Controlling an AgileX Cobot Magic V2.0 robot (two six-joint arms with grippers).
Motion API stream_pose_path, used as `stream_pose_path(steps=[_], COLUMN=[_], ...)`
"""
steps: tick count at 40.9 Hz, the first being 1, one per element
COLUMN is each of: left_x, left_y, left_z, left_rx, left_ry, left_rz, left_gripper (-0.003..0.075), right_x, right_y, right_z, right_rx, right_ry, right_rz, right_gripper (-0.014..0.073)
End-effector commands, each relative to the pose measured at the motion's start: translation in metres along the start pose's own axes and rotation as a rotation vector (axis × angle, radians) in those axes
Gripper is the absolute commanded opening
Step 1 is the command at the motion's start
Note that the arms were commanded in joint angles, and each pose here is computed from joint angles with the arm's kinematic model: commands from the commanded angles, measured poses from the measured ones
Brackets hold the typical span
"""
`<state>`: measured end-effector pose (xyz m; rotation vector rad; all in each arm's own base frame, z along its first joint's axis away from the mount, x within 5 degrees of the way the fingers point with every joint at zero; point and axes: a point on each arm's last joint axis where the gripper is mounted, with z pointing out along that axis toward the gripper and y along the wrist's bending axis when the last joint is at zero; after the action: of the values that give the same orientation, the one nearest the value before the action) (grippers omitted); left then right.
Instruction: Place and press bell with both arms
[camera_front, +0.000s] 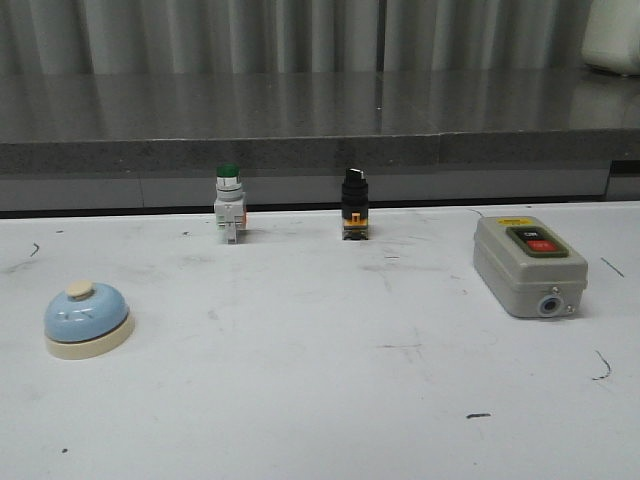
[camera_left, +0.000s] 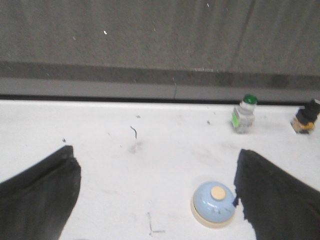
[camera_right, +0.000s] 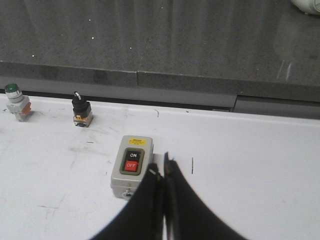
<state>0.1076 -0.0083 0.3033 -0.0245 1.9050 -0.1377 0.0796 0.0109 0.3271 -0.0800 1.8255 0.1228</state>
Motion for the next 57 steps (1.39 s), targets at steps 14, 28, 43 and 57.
stream_pose_path(steps=[14, 28, 43, 57], left_x=[-0.008, 0.005, 0.034, 0.048], left_y=[-0.051, -0.075, -0.082, -0.083], left_z=[0.102, 0.194, 0.255, 0.269], left_rx=[0.202, 0.19, 0.16, 0.152], left_ry=[0.359, 0.697, 0.904, 1.037], left_rz=[0.1, 0.142, 0.196, 0.206], left_gripper=[0.0584, 0.0584, 0.0584, 0.0546], right_x=[-0.017, -0.017, -0.017, -0.017], right_y=[0.0, 0.0, 0.0, 0.0], right_z=[-0.003, -0.003, -0.003, -0.003], right_rx=[0.006, 0.006, 0.006, 0.006], right_ry=[-0.096, -0.096, -0.096, -0.096], right_rz=[0.002, 0.002, 0.002, 0.002], right_gripper=[-0.0067, -0.0067, -0.0067, -0.0067])
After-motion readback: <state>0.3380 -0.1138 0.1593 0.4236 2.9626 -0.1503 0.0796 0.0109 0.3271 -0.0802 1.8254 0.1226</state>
